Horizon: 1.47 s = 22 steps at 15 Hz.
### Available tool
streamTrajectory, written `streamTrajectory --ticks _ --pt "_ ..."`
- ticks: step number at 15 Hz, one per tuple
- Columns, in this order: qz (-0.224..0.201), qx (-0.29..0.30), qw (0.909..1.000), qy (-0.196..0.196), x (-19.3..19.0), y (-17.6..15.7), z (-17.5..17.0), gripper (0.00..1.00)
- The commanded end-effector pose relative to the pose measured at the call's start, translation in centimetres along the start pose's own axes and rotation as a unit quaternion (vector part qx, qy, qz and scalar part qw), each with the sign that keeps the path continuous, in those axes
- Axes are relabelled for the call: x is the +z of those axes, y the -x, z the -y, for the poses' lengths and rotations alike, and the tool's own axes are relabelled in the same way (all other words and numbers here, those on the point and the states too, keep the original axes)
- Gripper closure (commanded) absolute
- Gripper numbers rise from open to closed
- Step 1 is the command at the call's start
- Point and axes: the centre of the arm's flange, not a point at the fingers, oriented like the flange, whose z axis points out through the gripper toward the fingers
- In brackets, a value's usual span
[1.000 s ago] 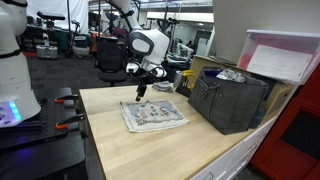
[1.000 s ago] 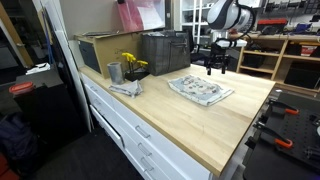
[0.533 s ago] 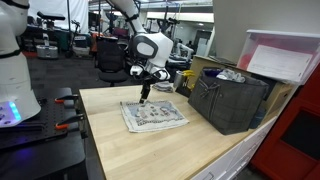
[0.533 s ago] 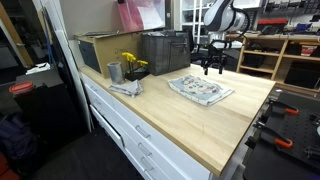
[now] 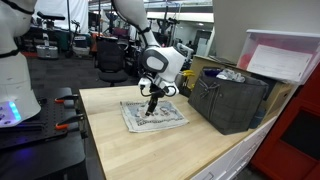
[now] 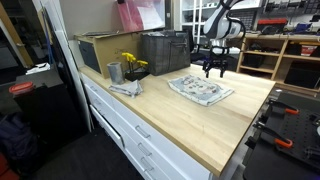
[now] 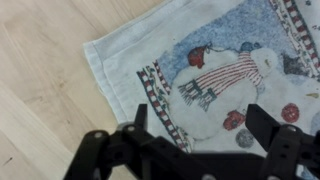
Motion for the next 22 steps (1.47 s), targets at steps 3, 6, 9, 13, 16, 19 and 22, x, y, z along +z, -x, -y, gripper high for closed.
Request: streamTrajectory --ticks 3,6,9,13,16,19,22 --pt "0.047 0.042 0.9974 -0.036 0.5 -2.6 -1.9 0.00" --pt "0.070 0.066 0.9936 -0.059 0.7 -2.0 -3.0 0.00" --pt "0.090 0.095 0.9895 -0.062 1.9 -1.3 -4.5 0.00" --pt "0.113 0.113 0.9839 -0.080 3.9 -0.8 -5.8 0.00" --pt "0.120 0.120 0.9818 -0.086 5.3 -0.4 -6.4 0.00" --pt "0.123 0.127 0.9808 -0.083 6.1 -0.2 -7.2 0.00" --pt "0.122 0.129 0.9809 -0.079 6.1 0.2 -8.2 0.00"
